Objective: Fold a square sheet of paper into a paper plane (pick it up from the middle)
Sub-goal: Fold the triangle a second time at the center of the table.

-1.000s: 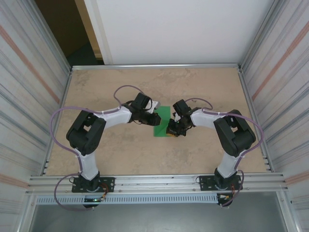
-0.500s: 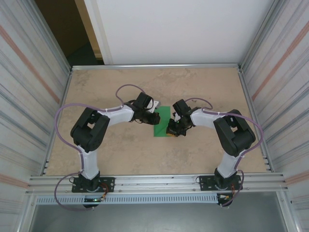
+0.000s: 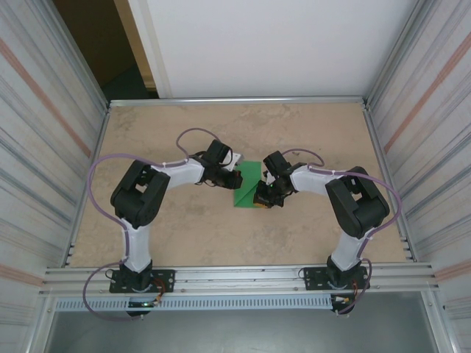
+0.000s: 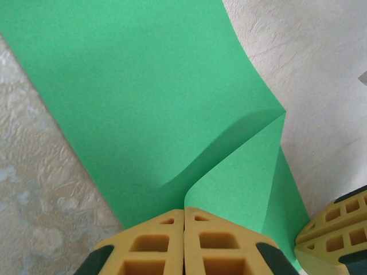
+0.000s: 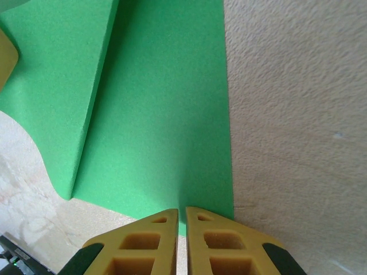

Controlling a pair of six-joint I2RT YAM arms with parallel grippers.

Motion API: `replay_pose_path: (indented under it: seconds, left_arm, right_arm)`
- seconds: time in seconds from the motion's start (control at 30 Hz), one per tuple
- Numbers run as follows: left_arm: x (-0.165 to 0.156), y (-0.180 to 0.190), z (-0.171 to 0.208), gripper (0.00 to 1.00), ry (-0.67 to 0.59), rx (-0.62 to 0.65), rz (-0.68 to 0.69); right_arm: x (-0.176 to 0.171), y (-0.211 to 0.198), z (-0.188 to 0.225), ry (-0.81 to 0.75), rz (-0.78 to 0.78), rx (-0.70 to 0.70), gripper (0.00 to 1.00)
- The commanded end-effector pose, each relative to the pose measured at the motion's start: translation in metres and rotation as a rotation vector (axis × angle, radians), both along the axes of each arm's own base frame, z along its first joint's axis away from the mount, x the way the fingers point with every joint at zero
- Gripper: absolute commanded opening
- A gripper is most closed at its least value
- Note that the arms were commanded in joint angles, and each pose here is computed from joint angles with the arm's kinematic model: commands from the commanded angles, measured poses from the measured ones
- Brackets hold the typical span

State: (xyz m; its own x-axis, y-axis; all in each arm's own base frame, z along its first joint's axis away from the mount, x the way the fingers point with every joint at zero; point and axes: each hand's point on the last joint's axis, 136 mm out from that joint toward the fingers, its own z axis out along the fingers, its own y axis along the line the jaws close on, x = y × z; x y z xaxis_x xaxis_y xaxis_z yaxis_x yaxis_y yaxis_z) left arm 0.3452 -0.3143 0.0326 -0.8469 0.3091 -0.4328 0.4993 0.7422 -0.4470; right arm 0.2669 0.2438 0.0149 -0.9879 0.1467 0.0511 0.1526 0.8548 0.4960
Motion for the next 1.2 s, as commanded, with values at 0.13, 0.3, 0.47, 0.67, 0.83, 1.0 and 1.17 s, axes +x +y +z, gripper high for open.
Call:
replay_pose_path:
  seconds: [0.13,0.3,0.47,0.67,0.83,1.0,1.17]
  left_arm:
    - [0.007,-0.008,0.006,0.09,-0.009,-0.032,-0.043]
    - [0.005,-0.009,0.001,0.08,0.008,-0.026,-0.049]
    - [0.004,-0.008,-0.004,0.09,0.028,-0.017,-0.050]
    - [0.002,-0.005,-0.010,0.08,0.050,0.009,-0.049]
    - [0.002,-0.004,-0.014,0.09,0.070,0.020,-0.044]
    - [0.004,-0.003,-0.016,0.08,0.092,0.024,-0.030]
    - [0.002,-0.001,-0.018,0.09,0.118,0.014,-0.010]
  right_arm:
    - [-0.004,-0.009,-0.012,0.030,0.009,-0.048,0.11]
    - [-0.004,-0.009,-0.012,0.031,0.009,-0.048,0.11]
    - [-0.004,-0.008,-0.010,0.028,0.011,-0.043,0.11]
    - [0.010,0.000,0.015,-0.048,0.006,0.010,0.13]
    - [0.026,0.019,0.050,-0.157,-0.011,0.148,0.16]
    - [0.031,0.043,0.053,-0.161,-0.020,0.220,0.13]
    - [0.046,0.044,0.044,-0.165,-0.087,0.210,0.11]
